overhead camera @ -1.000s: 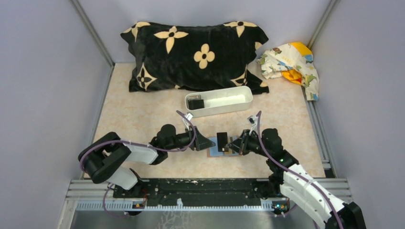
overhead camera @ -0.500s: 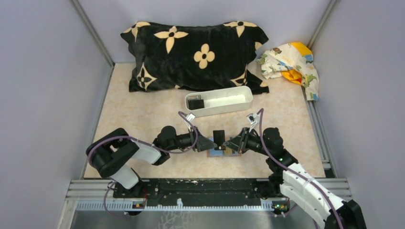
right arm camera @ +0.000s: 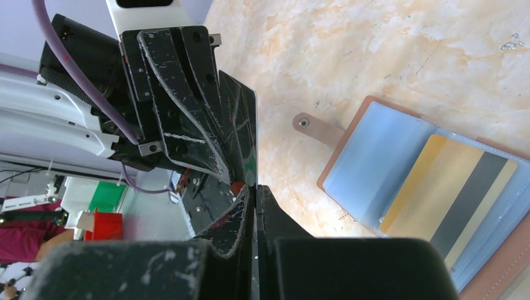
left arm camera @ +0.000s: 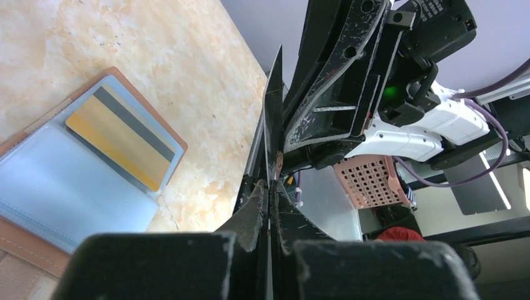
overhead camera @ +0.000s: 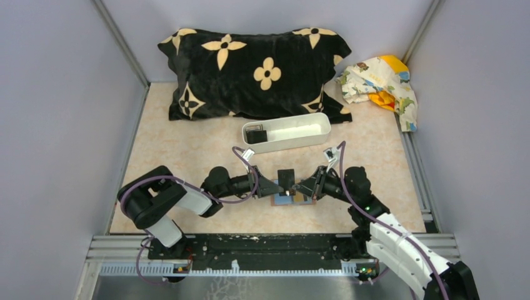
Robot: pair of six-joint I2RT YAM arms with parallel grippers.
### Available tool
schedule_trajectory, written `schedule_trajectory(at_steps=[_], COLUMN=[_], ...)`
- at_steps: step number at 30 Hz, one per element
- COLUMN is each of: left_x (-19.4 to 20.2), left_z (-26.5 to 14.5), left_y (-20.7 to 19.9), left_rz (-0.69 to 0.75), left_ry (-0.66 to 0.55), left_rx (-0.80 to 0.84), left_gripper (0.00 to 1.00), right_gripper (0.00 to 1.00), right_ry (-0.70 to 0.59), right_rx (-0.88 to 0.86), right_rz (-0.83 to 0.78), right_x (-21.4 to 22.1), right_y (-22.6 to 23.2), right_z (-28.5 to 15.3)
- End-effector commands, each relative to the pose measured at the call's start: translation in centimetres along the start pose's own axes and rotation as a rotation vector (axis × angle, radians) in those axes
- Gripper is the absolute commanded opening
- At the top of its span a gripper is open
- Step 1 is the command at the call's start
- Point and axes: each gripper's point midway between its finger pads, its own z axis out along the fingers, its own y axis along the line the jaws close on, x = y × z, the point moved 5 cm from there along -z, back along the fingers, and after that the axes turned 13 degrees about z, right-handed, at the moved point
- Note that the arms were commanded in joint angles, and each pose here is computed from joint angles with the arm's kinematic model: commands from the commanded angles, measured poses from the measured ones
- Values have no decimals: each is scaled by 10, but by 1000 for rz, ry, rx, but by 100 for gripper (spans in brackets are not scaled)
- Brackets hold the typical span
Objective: Take the credit cards out of the card holder
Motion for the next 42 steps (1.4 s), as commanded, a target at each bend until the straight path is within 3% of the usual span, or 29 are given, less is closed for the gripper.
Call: schedule_trajectory(at_steps=[1, 3, 7, 13, 15, 19, 23, 28, 42], left_x=[-4, -3, -6, -16, -20, -29, -36, -48, -57], left_z=[-1, -1, -3, -17, -20, -29, -39, -58, -77], left_y=[-11, -11, -11, -10, -10, -10, -4, -3, 3], left_rz=[81, 93, 101, 169, 203, 252, 281, 318, 362], left_ry=[-21, -11, -18, -61, -55, -63, -62, -114, -113], left_rx=[72, 78, 73, -12, -52, -131, -256, -369, -501], left_gripper=[0, 0, 0, 0, 0, 0, 0, 0, 0], right_gripper=[0, 3, 32, 35, 31, 0, 0, 0, 0], right_ry=[-50, -54, -95, -274, -275, -301, -291, -243, -69], right_rx=[-70, -73, -27, 210, 297, 454, 626, 707, 839], right_rz=[-87, -97, -118, -279, -316, -383, -471, -539, -502], right_x=[-22, -25, -35, -93, -114, -163, -200, -230, -223], right_y=[28, 31, 30, 32, 29, 19, 1, -11, -77], right_z=[1, 2, 5, 9, 21, 45, 65, 88, 112])
